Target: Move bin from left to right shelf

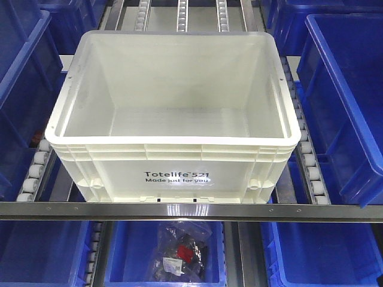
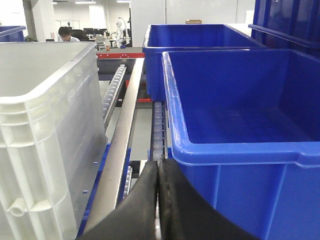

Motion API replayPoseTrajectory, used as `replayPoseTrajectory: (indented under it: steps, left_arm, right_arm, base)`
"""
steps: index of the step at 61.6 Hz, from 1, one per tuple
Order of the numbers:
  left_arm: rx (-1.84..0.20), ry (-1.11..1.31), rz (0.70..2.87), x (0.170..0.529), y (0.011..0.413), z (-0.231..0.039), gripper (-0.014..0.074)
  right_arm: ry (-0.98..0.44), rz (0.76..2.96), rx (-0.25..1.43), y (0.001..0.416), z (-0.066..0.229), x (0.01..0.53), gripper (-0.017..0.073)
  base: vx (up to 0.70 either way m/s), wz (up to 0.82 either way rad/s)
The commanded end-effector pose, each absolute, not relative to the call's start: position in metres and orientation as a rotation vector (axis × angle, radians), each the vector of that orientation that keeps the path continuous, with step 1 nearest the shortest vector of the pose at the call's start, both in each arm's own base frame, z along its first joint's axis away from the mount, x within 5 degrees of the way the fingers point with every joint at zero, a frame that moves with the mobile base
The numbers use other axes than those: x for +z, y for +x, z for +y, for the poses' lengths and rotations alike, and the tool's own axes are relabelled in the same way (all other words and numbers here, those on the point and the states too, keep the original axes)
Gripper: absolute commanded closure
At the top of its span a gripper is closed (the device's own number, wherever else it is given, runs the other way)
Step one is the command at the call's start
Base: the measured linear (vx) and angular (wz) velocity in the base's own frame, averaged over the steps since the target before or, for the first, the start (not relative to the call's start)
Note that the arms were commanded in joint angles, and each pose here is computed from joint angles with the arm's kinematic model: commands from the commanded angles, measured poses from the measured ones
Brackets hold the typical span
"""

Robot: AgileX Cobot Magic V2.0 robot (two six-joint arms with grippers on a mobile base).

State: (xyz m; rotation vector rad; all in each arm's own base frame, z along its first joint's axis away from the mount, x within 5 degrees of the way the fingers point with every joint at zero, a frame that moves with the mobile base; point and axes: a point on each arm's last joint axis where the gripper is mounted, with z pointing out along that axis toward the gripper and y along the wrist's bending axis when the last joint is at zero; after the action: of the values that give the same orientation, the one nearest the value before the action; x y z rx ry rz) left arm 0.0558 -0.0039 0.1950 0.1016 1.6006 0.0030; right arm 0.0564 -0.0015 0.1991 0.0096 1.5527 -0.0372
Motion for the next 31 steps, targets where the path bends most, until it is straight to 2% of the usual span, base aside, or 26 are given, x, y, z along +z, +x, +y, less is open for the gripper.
replayPoseTrajectory:
  steps: [1,31]
  left_arm:
    - [-0.006,0.075,1.506,0.209,0.0547,-0.0031,0.06]
    - [-0.006,0.075,1.506,0.209,0.0547,-0.0031,0.06]
  right_arm:
    - [0.009,1.474,-0.047,0.0557,-0.002,0.2041,0.0568]
    - [0.009,1.474,-0.047,0.0557,-0.002,0.2041,0.0568]
  base:
    - [0.0,0.0]
    - [0.0,0.0]
